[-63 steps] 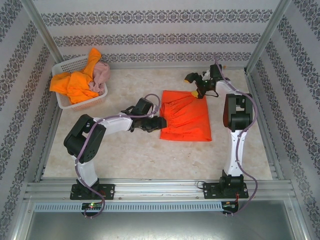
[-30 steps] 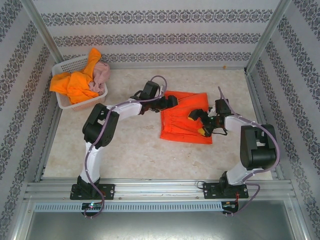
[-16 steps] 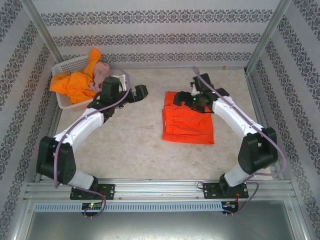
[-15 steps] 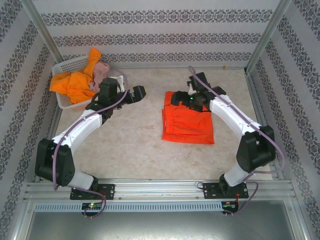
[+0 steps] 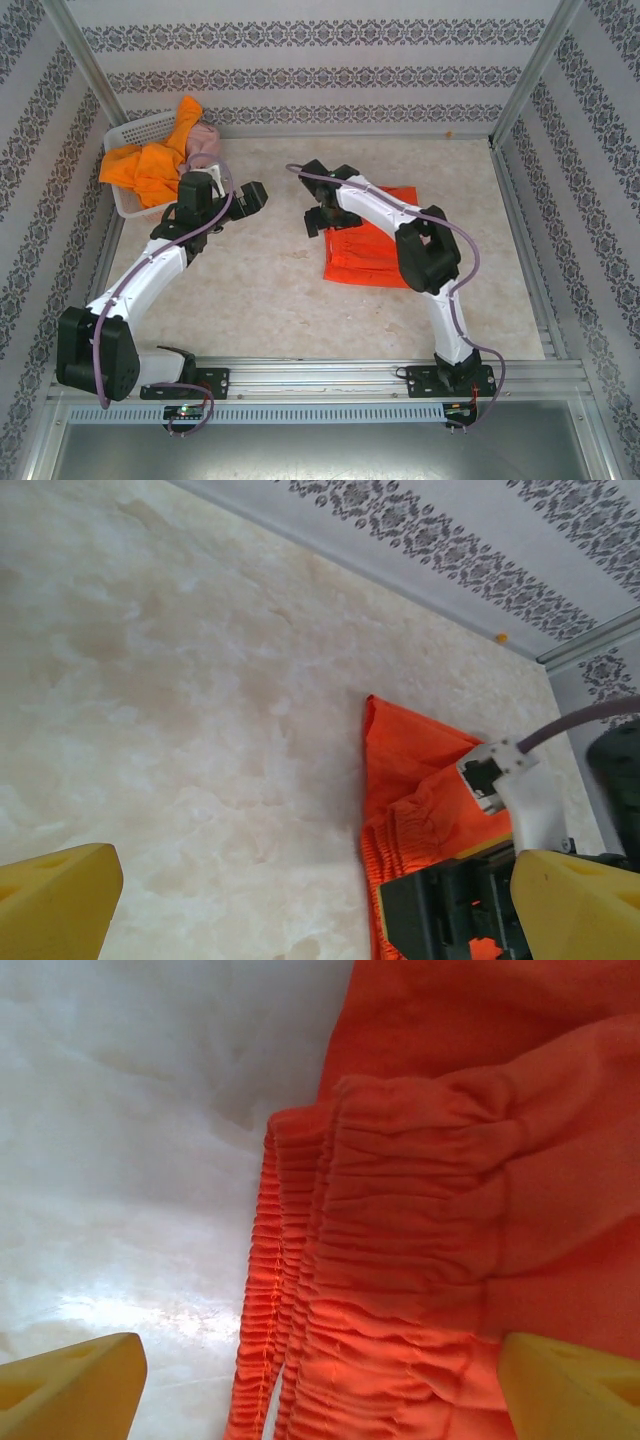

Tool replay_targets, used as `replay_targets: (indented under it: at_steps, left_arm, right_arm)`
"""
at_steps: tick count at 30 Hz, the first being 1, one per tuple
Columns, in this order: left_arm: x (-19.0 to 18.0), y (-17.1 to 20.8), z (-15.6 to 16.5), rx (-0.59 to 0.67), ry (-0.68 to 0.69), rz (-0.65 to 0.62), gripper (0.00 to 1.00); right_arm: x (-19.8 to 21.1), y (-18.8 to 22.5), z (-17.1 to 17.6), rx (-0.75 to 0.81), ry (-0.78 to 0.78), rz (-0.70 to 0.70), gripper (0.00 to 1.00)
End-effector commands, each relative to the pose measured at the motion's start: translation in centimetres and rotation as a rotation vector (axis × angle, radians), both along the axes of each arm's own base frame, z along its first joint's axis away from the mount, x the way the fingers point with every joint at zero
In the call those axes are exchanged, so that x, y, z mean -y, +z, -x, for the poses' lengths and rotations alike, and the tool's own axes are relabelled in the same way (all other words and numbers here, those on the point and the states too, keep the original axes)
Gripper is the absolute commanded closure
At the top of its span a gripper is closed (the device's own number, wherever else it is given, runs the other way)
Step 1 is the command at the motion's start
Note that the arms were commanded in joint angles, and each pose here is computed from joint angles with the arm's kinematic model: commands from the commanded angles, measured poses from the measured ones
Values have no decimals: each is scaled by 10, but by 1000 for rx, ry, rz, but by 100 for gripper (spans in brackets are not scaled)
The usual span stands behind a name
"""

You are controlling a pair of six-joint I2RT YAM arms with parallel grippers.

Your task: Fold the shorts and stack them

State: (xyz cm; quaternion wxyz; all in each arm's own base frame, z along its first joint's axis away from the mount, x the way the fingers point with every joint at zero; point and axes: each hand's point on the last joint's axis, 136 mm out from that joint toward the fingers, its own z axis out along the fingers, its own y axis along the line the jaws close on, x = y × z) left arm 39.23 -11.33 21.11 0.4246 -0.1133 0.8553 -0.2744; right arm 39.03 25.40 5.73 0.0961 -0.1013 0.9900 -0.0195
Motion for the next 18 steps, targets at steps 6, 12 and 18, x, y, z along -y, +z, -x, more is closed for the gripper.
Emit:
replay_targets:
  at_steps: [6,12,18]
  left_arm:
    - [-7,-4,1,2,19,20,0]
    - [-7,-9,0,-3,25,30,0]
    - [-8,-13,1,-12,28,31,0]
  right_arm:
    - [23,-32,14,-98,23,123,31]
    - [35,-50,22,-156,18,130,46]
    - [74,-55,25,-199,9,181,54]
